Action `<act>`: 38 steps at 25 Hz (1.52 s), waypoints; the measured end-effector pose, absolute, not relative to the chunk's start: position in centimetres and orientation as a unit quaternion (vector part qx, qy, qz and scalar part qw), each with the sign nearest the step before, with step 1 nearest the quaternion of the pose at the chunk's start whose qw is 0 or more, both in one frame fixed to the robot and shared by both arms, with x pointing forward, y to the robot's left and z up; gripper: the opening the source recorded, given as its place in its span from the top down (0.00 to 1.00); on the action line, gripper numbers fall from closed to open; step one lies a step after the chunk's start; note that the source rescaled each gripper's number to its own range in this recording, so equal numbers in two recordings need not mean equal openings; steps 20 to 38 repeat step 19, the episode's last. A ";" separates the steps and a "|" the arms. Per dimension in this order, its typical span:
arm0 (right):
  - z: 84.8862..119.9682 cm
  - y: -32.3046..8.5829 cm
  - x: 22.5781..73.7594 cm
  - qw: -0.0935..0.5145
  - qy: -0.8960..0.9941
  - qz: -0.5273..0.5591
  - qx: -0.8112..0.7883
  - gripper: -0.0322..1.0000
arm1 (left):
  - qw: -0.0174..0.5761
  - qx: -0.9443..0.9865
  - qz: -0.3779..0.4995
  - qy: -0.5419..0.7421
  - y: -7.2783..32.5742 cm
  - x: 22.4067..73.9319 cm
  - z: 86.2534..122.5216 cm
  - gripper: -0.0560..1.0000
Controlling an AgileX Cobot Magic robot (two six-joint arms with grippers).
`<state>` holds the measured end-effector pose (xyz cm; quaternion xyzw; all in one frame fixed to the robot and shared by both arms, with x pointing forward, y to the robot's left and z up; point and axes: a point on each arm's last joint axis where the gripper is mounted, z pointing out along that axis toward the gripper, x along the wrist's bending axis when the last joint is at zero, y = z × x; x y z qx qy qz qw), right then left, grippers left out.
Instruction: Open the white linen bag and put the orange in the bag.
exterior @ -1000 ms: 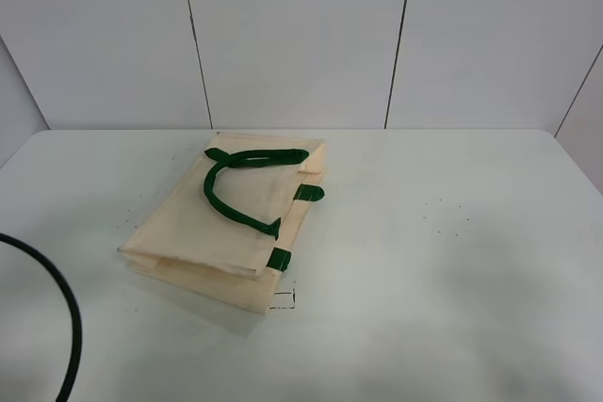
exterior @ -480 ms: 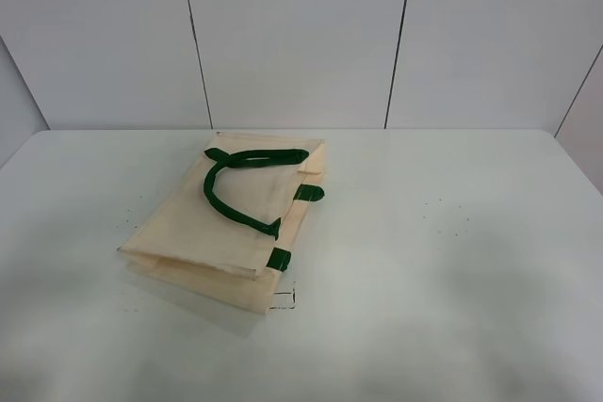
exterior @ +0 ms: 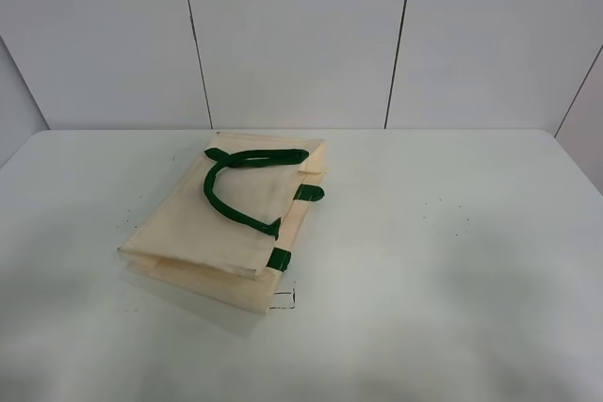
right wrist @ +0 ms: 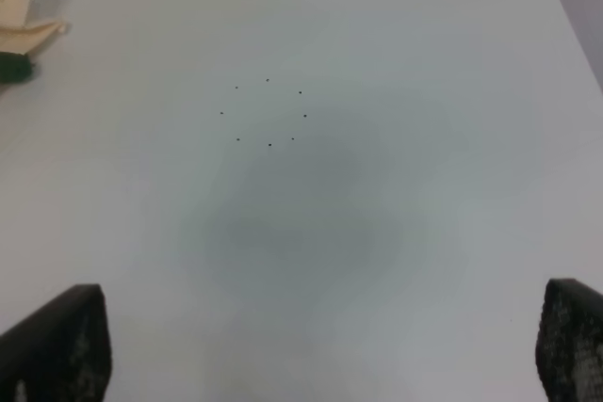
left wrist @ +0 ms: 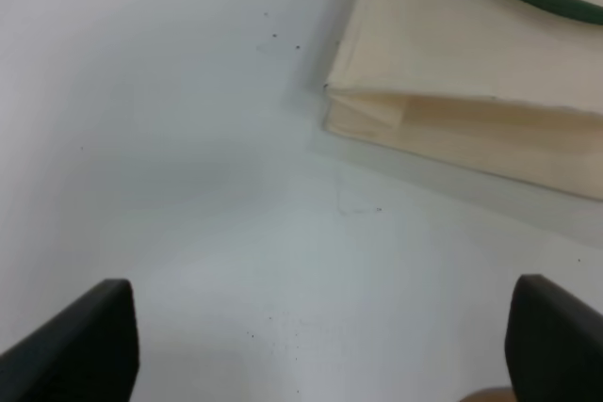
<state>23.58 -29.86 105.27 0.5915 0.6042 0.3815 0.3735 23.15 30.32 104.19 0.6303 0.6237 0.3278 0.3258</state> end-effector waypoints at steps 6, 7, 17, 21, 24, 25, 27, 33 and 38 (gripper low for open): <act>105.3 -29.9 23.6 0.374 0.604 0.382 0.591 0.00 | 0.334 0.627 0.332 0.620 30.3 22.8 104.2 0.02; 105.3 -29.9 23.6 0.374 0.604 0.382 0.591 0.00 | 0.334 0.627 0.332 0.620 30.3 22.8 104.2 0.02; 105.3 -29.9 23.6 0.374 0.604 0.382 0.591 0.00 | 0.335 0.627 0.331 0.620 30.3 22.9 104.2 0.02; 105.3 -29.9 23.6 0.374 0.604 0.382 0.591 0.00 | 0.335 0.627 0.331 0.620 30.3 22.9 104.2 0.02; 105.3 -29.9 23.6 0.374 0.604 0.382 0.591 0.00 | 0.335 0.627 0.331 0.620 30.3 22.9 104.2 0.02; 105.3 -29.9 23.6 0.374 0.604 0.382 0.591 0.00 | 0.335 0.627 0.331 0.620 30.3 22.9 104.2 0.02; 105.3 -29.9 23.6 0.374 0.604 0.382 0.591 0.00 | 0.335 0.627 0.331 0.620 30.3 22.9 104.2 0.02; 105.3 -29.9 23.6 0.374 0.604 0.382 0.591 0.00 | 0.335 0.627 0.331 0.620 30.3 22.9 104.2 0.02; 105.3 -29.9 23.6 0.374 0.604 0.382 0.591 0.00 | 0.335 0.627 0.331 0.620 30.3 22.9 104.2 0.02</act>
